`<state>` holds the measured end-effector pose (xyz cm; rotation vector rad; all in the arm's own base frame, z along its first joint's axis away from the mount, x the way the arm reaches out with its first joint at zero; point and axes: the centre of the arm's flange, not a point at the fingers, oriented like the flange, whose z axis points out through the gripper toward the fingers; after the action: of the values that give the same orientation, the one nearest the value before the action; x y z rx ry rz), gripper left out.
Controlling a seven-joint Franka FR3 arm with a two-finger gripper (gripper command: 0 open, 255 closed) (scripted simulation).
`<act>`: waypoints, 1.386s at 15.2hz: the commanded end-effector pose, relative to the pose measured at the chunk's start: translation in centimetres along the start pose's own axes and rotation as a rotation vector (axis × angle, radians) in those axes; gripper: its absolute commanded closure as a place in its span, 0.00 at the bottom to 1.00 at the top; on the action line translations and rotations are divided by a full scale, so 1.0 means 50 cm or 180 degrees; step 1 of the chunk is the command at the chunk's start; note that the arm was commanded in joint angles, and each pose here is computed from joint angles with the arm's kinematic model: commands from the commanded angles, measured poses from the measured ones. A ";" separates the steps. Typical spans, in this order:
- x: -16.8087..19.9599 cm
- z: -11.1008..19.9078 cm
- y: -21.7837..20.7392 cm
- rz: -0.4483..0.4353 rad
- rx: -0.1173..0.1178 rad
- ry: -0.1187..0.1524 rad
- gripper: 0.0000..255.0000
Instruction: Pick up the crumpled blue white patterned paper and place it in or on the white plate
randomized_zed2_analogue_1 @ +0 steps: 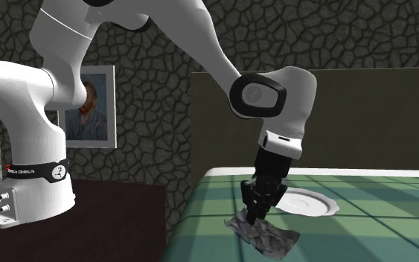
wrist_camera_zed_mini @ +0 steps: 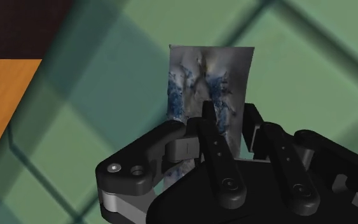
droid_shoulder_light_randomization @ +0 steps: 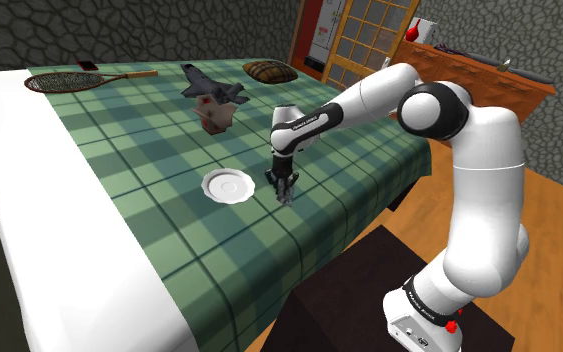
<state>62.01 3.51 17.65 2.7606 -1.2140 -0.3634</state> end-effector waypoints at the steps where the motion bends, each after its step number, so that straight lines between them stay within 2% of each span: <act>1: -0.005 -0.015 0.005 0.0001 -0.0008 -0.0007 1.00; 14: -0.028 -0.142 0.029 0.0001 -0.0008 -0.0007 1.00; 21: -0.080 -0.163 -0.147 0.0001 -0.0008 -0.0007 1.00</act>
<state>66.14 10.24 24.92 2.7590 -1.2125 -0.3672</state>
